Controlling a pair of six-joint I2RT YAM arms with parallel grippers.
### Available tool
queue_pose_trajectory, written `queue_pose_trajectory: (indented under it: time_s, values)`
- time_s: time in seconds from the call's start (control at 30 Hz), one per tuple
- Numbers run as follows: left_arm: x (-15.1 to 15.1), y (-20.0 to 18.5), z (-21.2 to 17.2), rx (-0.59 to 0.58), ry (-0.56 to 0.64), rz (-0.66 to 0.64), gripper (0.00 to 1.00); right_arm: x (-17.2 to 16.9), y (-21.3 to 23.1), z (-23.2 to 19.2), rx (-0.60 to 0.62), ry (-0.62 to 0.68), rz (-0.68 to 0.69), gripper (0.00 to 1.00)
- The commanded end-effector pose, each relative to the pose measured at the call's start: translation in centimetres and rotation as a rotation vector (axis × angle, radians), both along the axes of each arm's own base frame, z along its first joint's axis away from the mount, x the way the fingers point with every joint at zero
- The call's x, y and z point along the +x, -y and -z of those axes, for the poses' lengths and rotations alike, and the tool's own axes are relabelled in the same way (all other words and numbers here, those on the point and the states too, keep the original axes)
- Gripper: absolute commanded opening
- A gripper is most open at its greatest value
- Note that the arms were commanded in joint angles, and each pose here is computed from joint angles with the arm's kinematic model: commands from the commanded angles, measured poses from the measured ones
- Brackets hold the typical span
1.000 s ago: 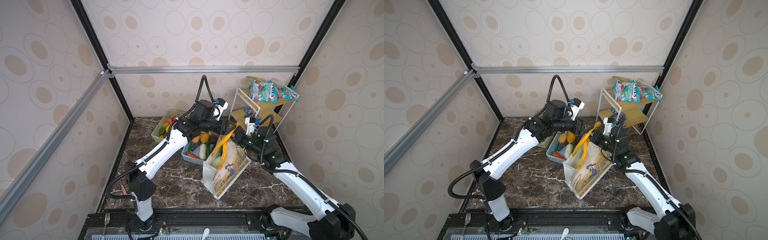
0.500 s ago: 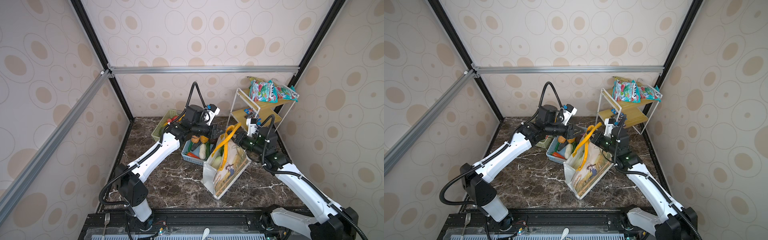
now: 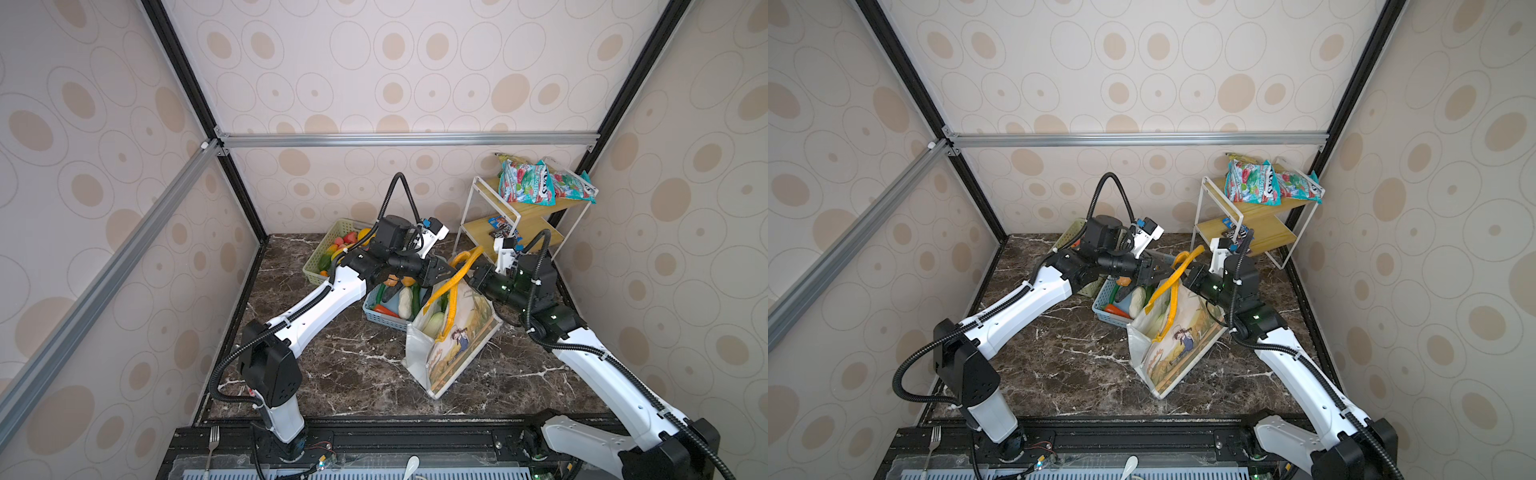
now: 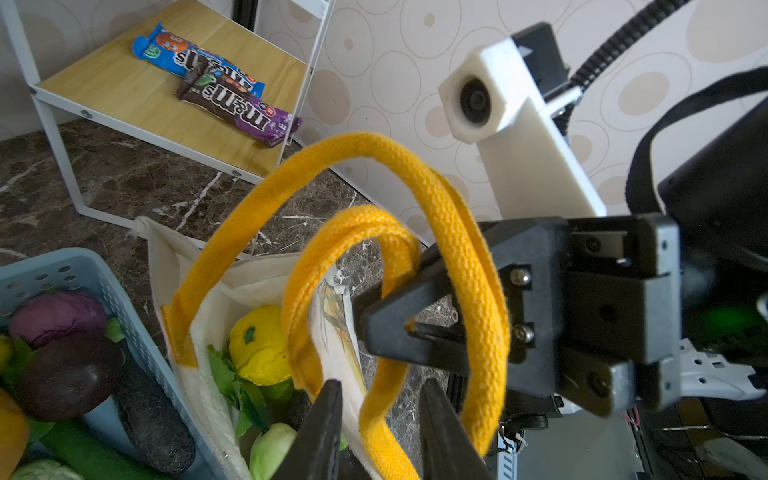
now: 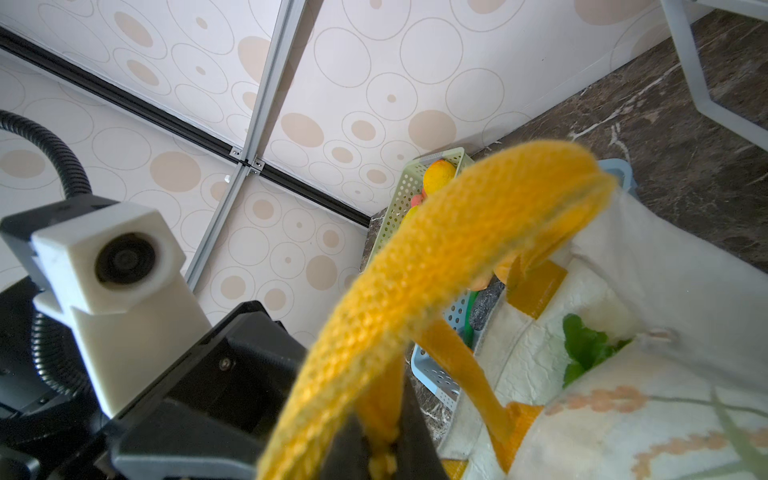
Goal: Place the food into the grocery bag and tie it
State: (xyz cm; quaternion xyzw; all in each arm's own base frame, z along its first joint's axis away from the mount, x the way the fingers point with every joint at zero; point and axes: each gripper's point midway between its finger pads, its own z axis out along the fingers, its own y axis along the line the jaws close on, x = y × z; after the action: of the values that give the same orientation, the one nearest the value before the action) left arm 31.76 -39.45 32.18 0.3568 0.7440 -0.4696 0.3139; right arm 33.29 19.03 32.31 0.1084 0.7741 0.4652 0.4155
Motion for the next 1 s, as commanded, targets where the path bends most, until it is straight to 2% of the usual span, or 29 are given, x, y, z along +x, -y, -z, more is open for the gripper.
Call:
queue_pose_trajectory:
  time_s: [0.0, 0.1, 0.27, 0.6, 0.67, 0.8, 0.97]
  values:
    - [-1.0, 1.0, -0.6, -0.022, 0.051, 0.089, 0.3, -0.3, -0.2, -2.6, 0.03, 0.049, -0.01, 0.11]
    - [-1.2, 1.0, -0.3, -0.017, 0.057, 0.109, 0.28, -0.1, 0.1, -2.9, 0.023, 0.058, 0.01, 0.11]
    - [-1.2, 1.2, 0.2, -0.012, 0.051, 0.123, 0.33, 0.1, -0.6, -3.4, 0.032, 0.054, -0.019, 0.11]
    - [-1.6, 2.7, -0.9, -0.064, 0.049, 0.184, 0.33, 0.6, -1.2, -3.1, 0.058, 0.033, -0.042, 0.11]
    - [-1.9, 3.0, -0.8, -0.067, 0.043, 0.199, 0.29, 0.6, -1.3, -3.0, 0.057, 0.031, -0.042, 0.11]
    - [-1.7, 3.1, -0.9, -0.068, 0.04, 0.19, 0.15, 0.5, -1.0, -2.8, 0.043, 0.028, -0.032, 0.12]
    - [-1.5, 3.0, -1.5, -0.076, 0.046, 0.174, 0.02, -0.3, -0.1, -2.1, -0.028, 0.008, -0.014, 0.21]
